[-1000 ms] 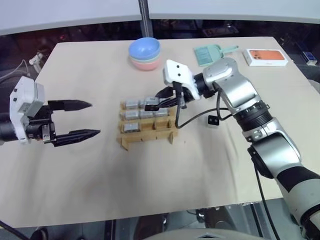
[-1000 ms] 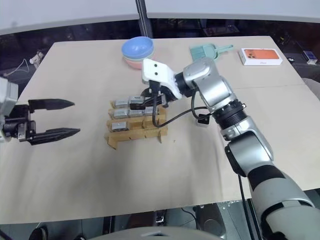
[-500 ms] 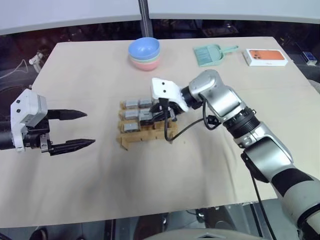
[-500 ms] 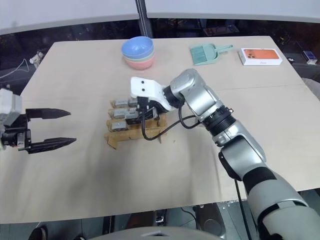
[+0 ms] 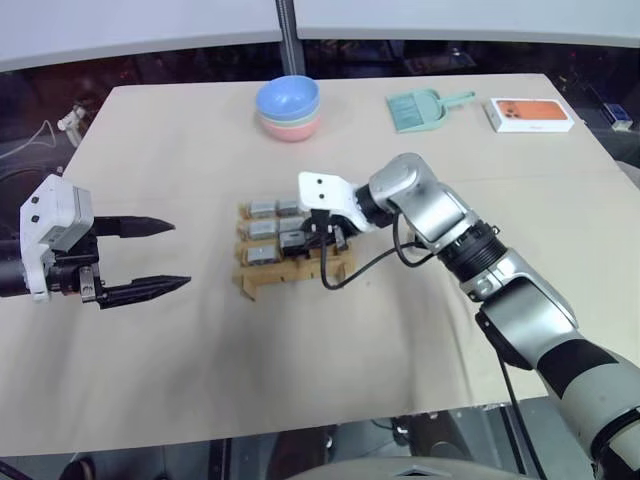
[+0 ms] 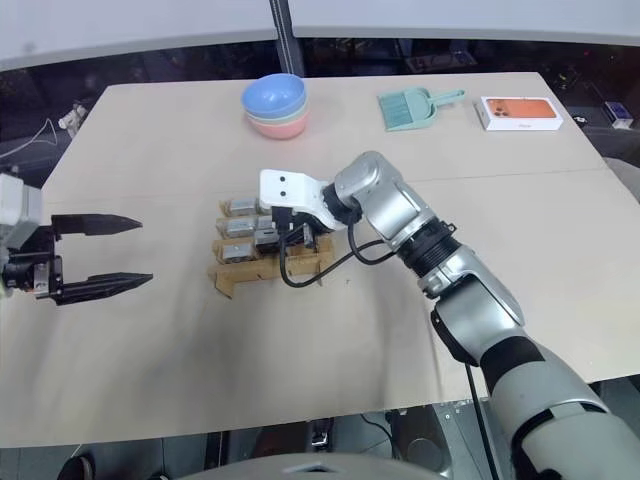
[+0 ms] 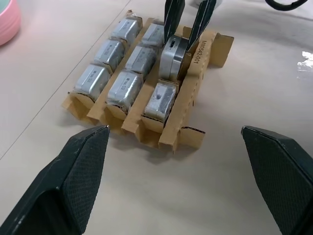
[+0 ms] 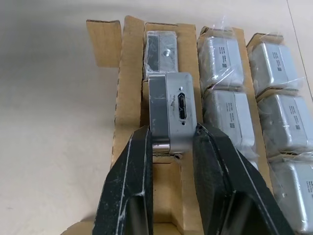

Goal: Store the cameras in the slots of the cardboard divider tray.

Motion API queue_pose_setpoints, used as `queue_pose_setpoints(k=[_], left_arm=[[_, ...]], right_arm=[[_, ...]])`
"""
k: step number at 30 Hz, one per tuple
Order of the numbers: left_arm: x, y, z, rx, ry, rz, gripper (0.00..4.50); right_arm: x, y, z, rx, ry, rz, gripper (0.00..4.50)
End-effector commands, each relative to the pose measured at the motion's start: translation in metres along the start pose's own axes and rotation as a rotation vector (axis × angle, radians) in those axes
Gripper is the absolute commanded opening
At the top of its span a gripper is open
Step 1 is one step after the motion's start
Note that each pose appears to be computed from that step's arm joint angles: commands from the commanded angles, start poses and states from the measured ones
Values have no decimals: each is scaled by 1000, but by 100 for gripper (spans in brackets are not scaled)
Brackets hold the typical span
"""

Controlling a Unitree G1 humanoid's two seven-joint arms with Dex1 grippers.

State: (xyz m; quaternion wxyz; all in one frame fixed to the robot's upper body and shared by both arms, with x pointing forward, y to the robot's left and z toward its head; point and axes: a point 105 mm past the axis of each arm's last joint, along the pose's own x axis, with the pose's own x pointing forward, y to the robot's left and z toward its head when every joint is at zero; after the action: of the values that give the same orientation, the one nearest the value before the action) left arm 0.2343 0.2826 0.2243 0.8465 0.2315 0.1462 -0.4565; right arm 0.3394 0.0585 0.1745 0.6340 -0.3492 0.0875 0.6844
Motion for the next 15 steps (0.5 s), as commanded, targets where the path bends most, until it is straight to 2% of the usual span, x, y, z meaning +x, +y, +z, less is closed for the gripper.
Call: queue_pose_setpoints(k=[1, 15], left_arm=[[-4, 1, 7, 34, -15, 8, 450], [-2, 1, 4, 29, -19, -3, 450]], right_arm=[[6, 6, -7, 5, 39, 39, 61], [11, 12, -13, 9, 75, 42, 61]])
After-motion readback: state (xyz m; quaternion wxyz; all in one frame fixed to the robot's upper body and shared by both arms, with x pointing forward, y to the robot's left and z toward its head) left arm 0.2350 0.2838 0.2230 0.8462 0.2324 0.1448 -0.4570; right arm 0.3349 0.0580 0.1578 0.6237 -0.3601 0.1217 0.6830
